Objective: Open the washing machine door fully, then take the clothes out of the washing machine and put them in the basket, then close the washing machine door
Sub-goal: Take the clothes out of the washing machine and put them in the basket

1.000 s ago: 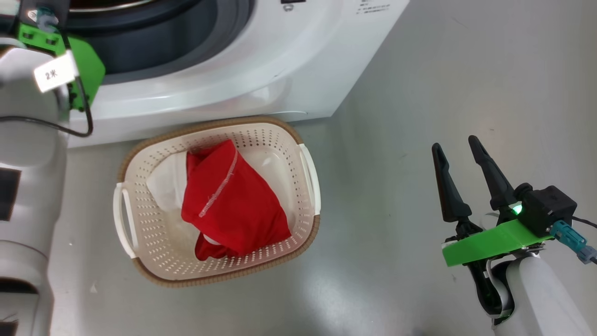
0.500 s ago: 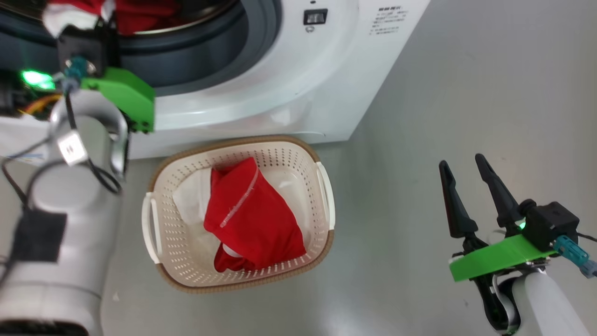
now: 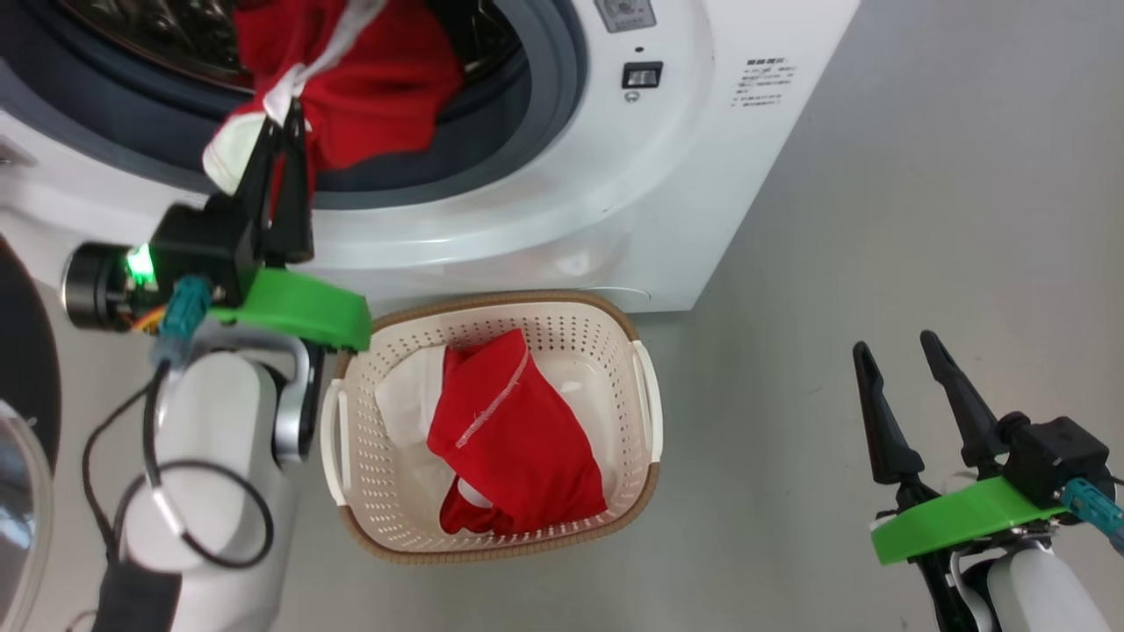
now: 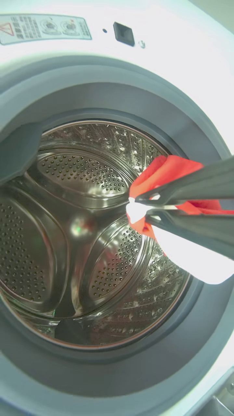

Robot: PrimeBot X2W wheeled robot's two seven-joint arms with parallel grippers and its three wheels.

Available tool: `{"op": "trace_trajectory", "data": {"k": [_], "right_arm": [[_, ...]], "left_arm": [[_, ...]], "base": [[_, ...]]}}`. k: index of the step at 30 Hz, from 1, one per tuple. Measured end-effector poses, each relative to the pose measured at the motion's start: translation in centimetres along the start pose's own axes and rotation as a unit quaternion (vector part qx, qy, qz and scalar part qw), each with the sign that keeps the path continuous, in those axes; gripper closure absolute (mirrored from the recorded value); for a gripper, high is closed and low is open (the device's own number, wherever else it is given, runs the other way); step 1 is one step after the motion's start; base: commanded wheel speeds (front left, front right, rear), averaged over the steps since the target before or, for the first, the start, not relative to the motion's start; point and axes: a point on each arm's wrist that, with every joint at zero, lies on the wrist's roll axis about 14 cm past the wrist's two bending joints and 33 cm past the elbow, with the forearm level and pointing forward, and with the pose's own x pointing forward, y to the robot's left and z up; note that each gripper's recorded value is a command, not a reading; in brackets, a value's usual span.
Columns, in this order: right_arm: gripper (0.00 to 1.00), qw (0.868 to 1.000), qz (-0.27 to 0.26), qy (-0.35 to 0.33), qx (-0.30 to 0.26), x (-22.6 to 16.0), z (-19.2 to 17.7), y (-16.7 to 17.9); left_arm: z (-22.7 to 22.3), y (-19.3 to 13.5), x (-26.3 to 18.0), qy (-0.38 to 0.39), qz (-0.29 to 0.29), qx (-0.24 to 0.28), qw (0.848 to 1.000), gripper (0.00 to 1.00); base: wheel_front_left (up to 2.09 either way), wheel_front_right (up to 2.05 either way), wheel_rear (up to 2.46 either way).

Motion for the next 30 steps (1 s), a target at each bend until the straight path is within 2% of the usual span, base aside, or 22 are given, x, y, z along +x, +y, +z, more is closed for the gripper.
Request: {"op": "trace_trajectory", "data": {"k": [11, 21, 30], "right_arm": [[0.0, 1.0, -0.007, -0.004, -0.002, -0.4, 0.4, -0.5], [0.0, 1.0, -0.012, -0.009, -0.003, -0.6, 0.7, -0.8], [0.0, 1.0, -0.015, -0.007, -0.004, -0.4, 0.5, -1.0]], "left_arm": [[4.8, 0.4, -2.6, -0.084, 0.015, -0.025, 0.996, 1.0], [9.8, 0.3, -4.9, -0.167, 0.02, -0.037, 0.985, 1.0], [10.1, -0.1, -6.1, -0.174, 0.023, -0.038, 0.984, 1.0]], "base": [[0.0, 0.0, 0.0], [0.0, 0.0, 0.0], [0.0, 0.0, 0.0]]}}
